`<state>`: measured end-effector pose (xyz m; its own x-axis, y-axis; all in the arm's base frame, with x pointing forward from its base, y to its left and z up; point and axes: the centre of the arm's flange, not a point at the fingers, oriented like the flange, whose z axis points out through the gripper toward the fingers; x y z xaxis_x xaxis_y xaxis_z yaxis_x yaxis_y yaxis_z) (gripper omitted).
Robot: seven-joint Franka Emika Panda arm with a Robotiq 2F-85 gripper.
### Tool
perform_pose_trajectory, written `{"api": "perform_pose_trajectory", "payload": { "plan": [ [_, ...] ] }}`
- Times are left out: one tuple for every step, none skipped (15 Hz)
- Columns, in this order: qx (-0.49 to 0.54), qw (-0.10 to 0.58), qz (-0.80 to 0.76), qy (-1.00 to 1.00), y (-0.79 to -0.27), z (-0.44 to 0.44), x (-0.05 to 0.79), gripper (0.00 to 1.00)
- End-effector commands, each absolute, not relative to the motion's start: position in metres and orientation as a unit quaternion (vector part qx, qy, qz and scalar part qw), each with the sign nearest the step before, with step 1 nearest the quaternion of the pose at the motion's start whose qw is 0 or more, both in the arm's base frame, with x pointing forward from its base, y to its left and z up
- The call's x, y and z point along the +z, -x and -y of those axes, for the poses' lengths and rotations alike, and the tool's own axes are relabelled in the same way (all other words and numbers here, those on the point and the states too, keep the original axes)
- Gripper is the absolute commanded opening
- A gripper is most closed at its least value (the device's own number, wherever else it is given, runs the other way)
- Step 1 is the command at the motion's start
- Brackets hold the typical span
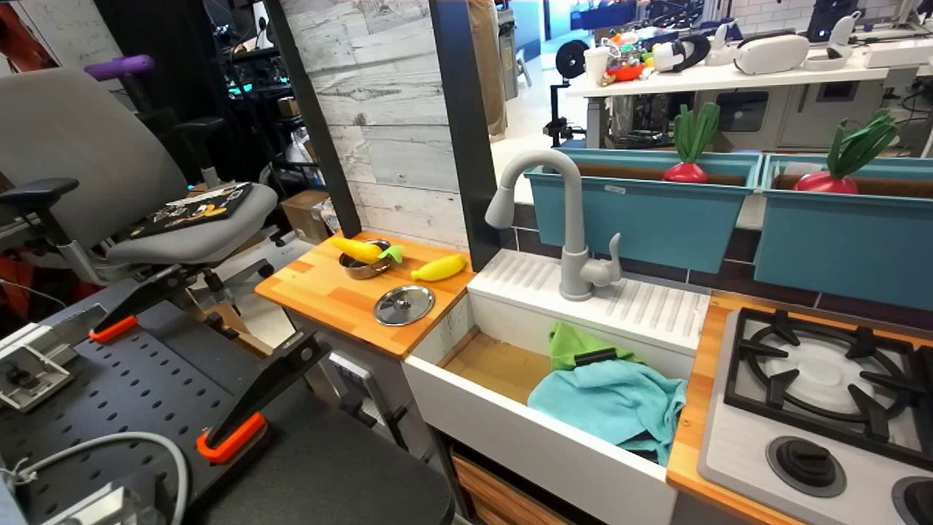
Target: Slide the toy tap to the center of the toy sink
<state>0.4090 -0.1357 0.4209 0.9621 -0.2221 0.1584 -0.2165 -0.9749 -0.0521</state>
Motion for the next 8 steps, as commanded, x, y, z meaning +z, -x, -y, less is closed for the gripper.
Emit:
{"api": "perform_pose_trajectory", "payload": {
  "plan": [
    [-0.092,0.018,-0.126,0.988,-0.444,0.13,0.398,1.0],
    [-0.093,0.016,-0.128,0.987,-0.454,0.128,0.39,1.0],
    [-0.096,0.013,-0.131,0.987,-0.467,0.126,0.38,1.0],
    [-0.101,0.009,-0.136,0.985,-0.48,0.123,0.369,1.0],
    [-0.097,0.006,-0.14,0.985,-0.494,0.121,0.358,1.0],
    [-0.097,0.005,-0.145,0.985,-0.507,0.119,0.346,1.0],
    [-0.092,0.004,-0.15,0.984,-0.524,0.117,0.333,1.0],
    [-0.091,0.005,-0.156,0.984,-0.539,0.116,0.32,1.0]
  ]
}}
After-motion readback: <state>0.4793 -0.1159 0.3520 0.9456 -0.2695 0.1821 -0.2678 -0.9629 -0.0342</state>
